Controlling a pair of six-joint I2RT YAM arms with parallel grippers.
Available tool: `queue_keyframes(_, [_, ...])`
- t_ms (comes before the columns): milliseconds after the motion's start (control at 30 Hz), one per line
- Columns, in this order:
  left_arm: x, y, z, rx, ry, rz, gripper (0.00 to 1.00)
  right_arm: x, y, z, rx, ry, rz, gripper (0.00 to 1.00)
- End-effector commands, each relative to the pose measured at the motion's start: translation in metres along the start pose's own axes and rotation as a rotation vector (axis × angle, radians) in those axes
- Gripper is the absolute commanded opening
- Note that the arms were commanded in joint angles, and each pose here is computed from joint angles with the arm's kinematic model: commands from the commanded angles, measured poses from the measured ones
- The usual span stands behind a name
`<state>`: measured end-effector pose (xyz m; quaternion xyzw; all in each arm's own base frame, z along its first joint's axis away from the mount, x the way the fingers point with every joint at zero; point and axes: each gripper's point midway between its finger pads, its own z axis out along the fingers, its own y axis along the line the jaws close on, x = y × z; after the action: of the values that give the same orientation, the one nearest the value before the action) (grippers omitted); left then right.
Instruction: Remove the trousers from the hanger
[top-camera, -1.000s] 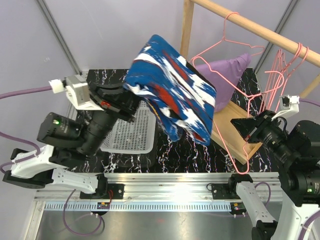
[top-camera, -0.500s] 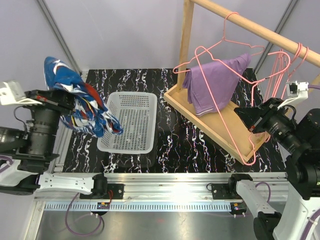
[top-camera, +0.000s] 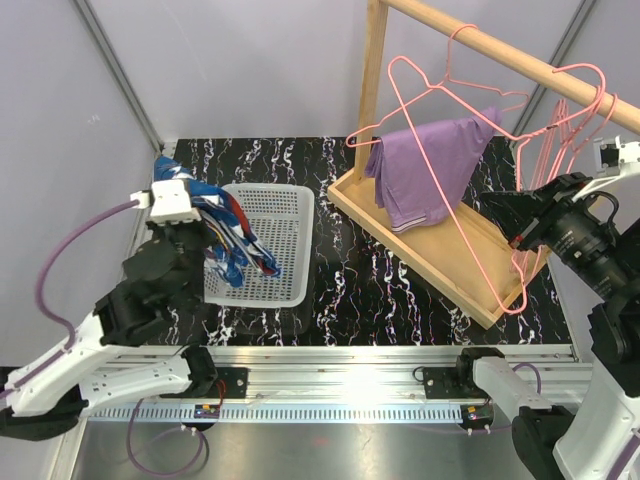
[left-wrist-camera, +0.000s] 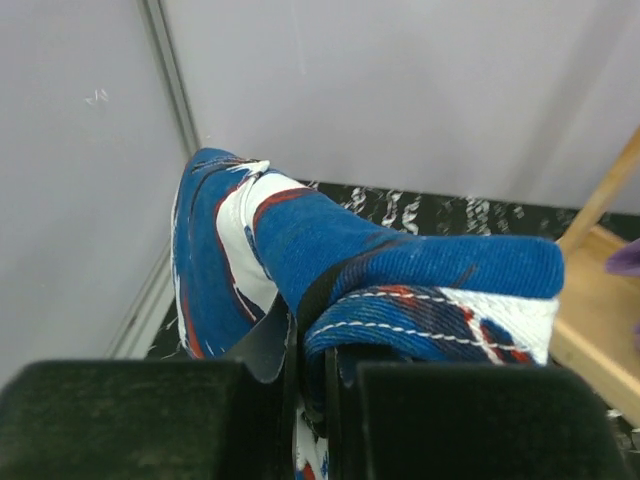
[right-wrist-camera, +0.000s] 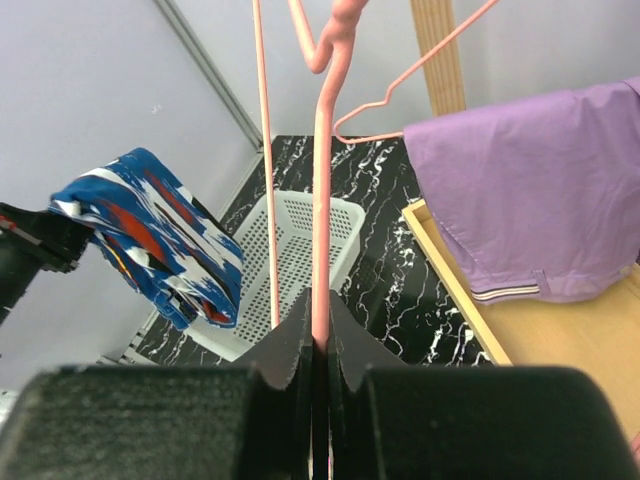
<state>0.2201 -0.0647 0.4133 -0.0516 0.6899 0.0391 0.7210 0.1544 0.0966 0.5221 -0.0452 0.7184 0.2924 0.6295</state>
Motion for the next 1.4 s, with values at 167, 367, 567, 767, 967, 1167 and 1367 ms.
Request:
queue_keyframes(167, [0.021, -0.003, 0.01, -0.012, 0.08, -0.065, 0.0, 0.0, -0.01, 0.002, 0.04, -0.012, -0.031, 0.0])
queue_keyframes(367, [0.016, 0.027, 0.003, -0.125, 0.11, 0.005, 0.0, 0.004, -0.017, 0.006, 0.063, 0.001, -0.027, 0.0])
queue_keyframes(567, [0.011, 0.044, -0.004, -0.146, 0.129, 0.028, 0.0, 0.009, -0.021, 0.009, 0.074, 0.014, -0.026, 0.0])
queue_keyframes(767, [0.02, 0.044, -0.005, -0.145, 0.167, 0.103, 0.0, 0.011, -0.022, 0.01, 0.073, 0.024, -0.032, 0.0])
queue_keyframes(967, [0.072, -0.001, 0.018, -0.121, 0.246, 0.274, 0.0, 0.013, -0.02, 0.007, 0.063, 0.021, -0.033, 0.0])
queue_keyframes(1167, [0.155, -0.025, 0.061, -0.219, 0.462, 0.372, 0.0, 0.016, -0.018, 0.005, 0.053, 0.026, -0.026, 0.0])
queue_keyframes(1367, [0.189, -0.057, 0.089, -0.224, 0.545, 0.383, 0.0, 0.018, -0.016, 0.004, 0.042, 0.026, -0.018, 0.0])
